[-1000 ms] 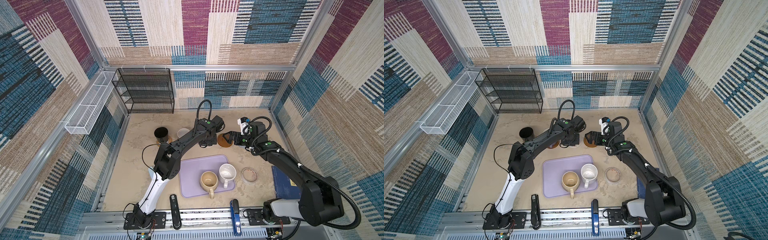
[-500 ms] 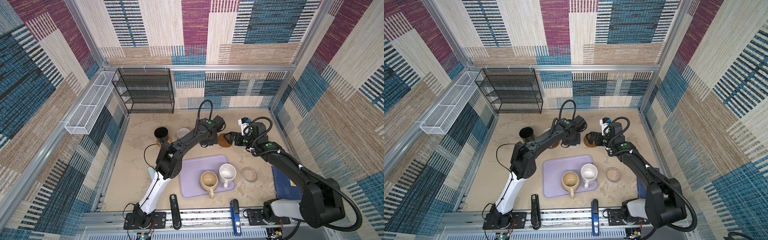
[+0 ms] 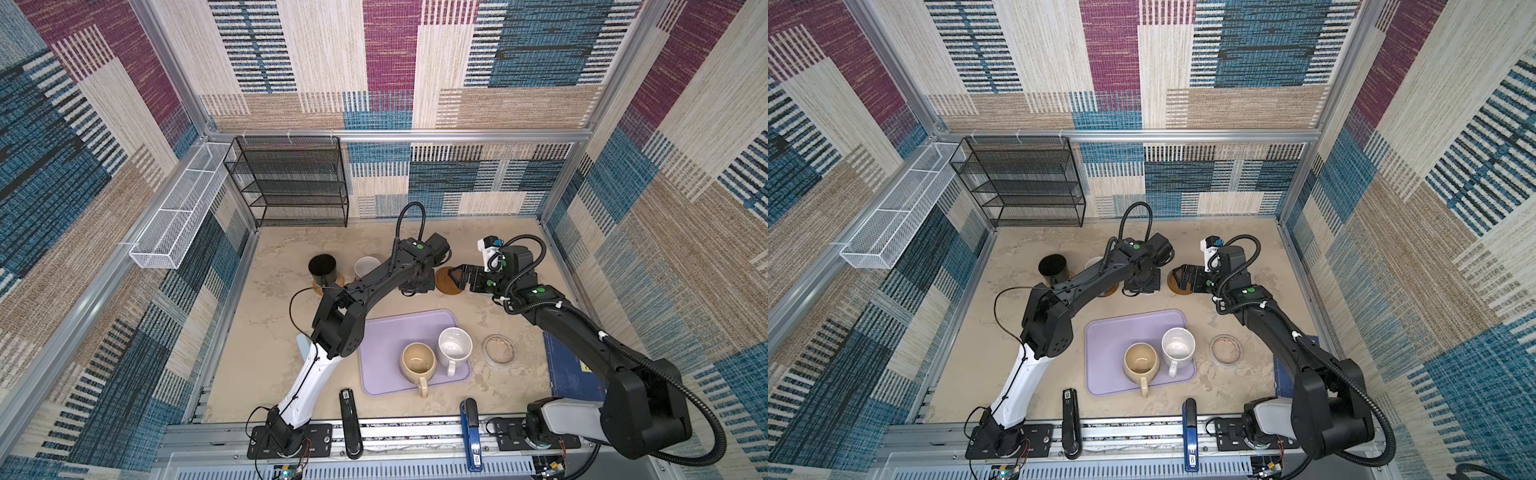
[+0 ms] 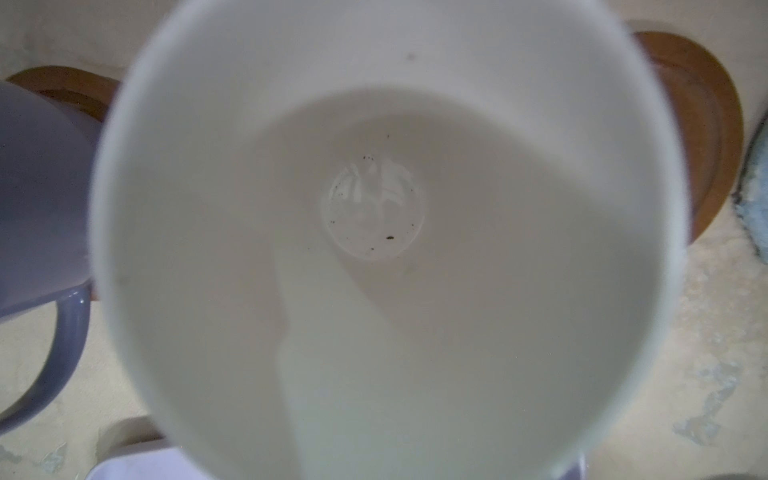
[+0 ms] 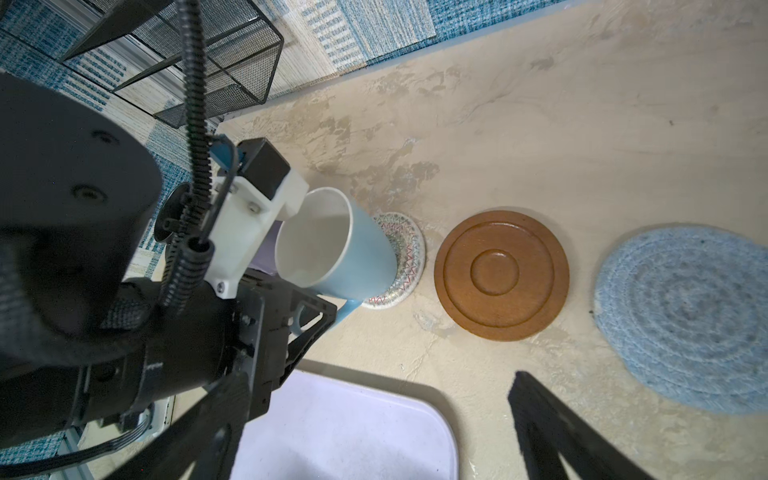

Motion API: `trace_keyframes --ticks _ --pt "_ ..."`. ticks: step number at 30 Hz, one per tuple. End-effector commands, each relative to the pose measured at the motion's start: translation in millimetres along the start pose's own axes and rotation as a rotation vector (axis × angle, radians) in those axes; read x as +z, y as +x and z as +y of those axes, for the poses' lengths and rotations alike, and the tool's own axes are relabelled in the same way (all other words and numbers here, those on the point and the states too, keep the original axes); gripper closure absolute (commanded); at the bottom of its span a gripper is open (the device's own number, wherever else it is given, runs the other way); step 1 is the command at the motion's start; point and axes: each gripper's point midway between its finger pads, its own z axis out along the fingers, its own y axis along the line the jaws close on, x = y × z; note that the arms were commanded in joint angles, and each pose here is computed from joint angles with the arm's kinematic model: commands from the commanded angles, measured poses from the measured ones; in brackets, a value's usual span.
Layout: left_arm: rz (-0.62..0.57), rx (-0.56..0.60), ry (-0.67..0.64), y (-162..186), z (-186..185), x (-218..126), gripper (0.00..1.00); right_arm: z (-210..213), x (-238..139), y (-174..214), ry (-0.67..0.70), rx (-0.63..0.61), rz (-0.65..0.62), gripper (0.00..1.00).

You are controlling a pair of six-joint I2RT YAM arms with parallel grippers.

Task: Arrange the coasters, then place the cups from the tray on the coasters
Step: 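Lower the light blue mug onto the beaded coaster and open the left gripper, then raise the left gripper off the mug while the right moves over the beige mug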

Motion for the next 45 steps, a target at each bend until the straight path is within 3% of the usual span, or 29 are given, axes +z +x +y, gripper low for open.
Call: trace_keyframes --ticks 1,8,10,14,20,25,34,42,45 --pt "-0.017 -0.025 0.002 -2.7 1.6 -8.1 0.65 2.6 -2.1 -4.3 -0.006 -0.015 -0.02 0.0" --pt "-0.038 -0.035 0.03 -6.1 1.7 -27.0 0.57 0.0 -0.3 0.6 -0.001 -0.014 -0.009 0.0" --pt "-0.045 -0.033 0.05 -6.5 0.1 -36.6 0.49 4.4 -1.3 2.3 -0.029 -0.025 -0.007 0.0" --pt "-0.086 -0.026 0.095 -12.2 -1.8 -64.5 0.15 27.0 -12.2 1.9 -0.142 -0.076 -0.023 0.0" --pt "-0.13 -0.027 0.156 -10.1 1.9 -99.6 0.01 38.8 -31.1 -4.3 -0.159 -0.163 -0.053 0.0" --pt "-0.182 -0.024 0.308 -2.8 -3.9 -133.7 0.0 43.6 -38.3 1.0 -0.177 -0.187 -0.034 0.0" --pt "-0.279 0.049 0.456 24.0 18.8 -192.3 0.0 64.0 -63.2 19.7 -0.2 -0.159 -0.023 0.02" --pt "-0.254 0.073 0.596 73.7 43.6 -206.0 0.0 95.0 -65.7 78.1 -0.177 -0.137 0.11 0.06" --pt "-0.243 0.08 0.624 90.0 51.7 -208.8 0.0 101.4 -66.2 99.2 -0.151 -0.138 0.158 0.11"
